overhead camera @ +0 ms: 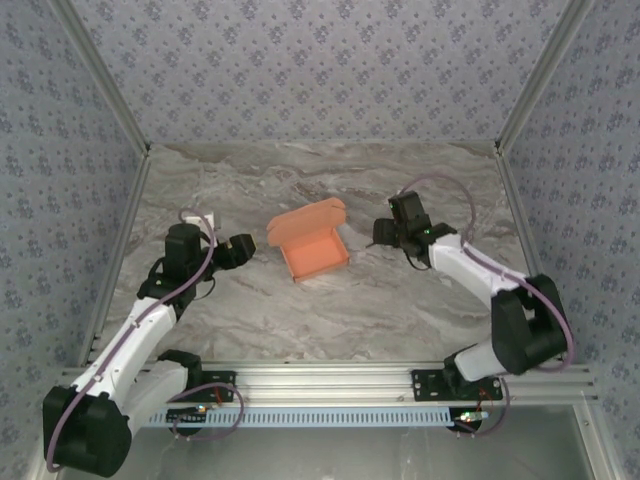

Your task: Fold the paper box

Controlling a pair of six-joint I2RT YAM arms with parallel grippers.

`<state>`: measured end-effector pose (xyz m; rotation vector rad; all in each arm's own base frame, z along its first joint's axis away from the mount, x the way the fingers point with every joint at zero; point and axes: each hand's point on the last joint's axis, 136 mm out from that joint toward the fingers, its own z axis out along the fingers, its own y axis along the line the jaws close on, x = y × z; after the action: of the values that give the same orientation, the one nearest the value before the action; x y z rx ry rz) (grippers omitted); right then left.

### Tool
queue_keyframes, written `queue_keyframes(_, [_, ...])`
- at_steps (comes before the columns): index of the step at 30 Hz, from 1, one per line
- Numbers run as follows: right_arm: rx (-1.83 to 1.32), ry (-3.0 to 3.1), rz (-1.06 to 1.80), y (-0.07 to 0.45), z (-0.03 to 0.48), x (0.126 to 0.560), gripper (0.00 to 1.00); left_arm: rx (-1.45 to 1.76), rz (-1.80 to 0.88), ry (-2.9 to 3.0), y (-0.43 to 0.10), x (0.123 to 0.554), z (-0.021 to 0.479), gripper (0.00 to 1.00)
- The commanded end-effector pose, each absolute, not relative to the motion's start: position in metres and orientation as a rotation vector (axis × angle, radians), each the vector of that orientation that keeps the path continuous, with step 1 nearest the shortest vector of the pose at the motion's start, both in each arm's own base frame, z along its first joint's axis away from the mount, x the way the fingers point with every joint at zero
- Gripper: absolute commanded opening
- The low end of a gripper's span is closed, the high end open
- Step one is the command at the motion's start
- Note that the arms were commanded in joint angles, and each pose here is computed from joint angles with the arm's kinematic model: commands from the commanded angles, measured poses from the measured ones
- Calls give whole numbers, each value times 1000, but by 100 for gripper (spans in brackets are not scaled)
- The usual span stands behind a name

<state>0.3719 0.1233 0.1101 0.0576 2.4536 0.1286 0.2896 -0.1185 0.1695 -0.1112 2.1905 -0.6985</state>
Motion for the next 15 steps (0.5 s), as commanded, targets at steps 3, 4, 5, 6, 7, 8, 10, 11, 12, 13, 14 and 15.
queue_keyframes(3, [2, 2531, 198, 130, 97, 410, 75, 12, -783, 2195, -134, 279, 173, 81])
queue_keyframes(4, [1, 2554, 203, 130, 91, 416, 75, 16, -796, 2193, -135, 278, 173, 81])
queue_keyframes(5, [6, 2574, 205, 130, 86, 420, 75, 18, -806, 2192, -137, 278, 173, 81])
queue_keyframes(6, [7, 2584, 214, 131, 84, 428, 74, 19, -815, 2192, -138, 278, 173, 82])
queue_keyframes(7, [6, 2601, 218, 132, 80, 432, 74, 22, -821, 2192, -139, 278, 173, 82])
queue_keyframes(8, [2, 2621, 219, 133, 74, 436, 74, 23, -823, 2195, -139, 278, 172, 82])
queue_keyframes(10, [-3, 2653, 218, 134, 66, 439, 73, 22, -822, 2195, -139, 279, 172, 82])
queue_keyframes(11, [-5, 2670, 218, 134, 62, 441, 73, 23, -822, 2195, -139, 279, 172, 82])
queue_keyframes(12, [-7, 2680, 228, 135, 59, 443, 72, 24, -821, 2193, -139, 279, 173, 82])
queue_keyframes(13, [-12, 2695, 241, 136, 56, 443, 72, 23, -818, 2193, -139, 279, 173, 82])
queue_keyframes(14, [-17, 2707, 254, 137, 53, 443, 72, 23, -816, 2195, -139, 280, 172, 82])
queue_keyframes(15, [-28, 2719, 272, 140, 51, 443, 72, 23, -813, 2196, -138, 280, 172, 82])
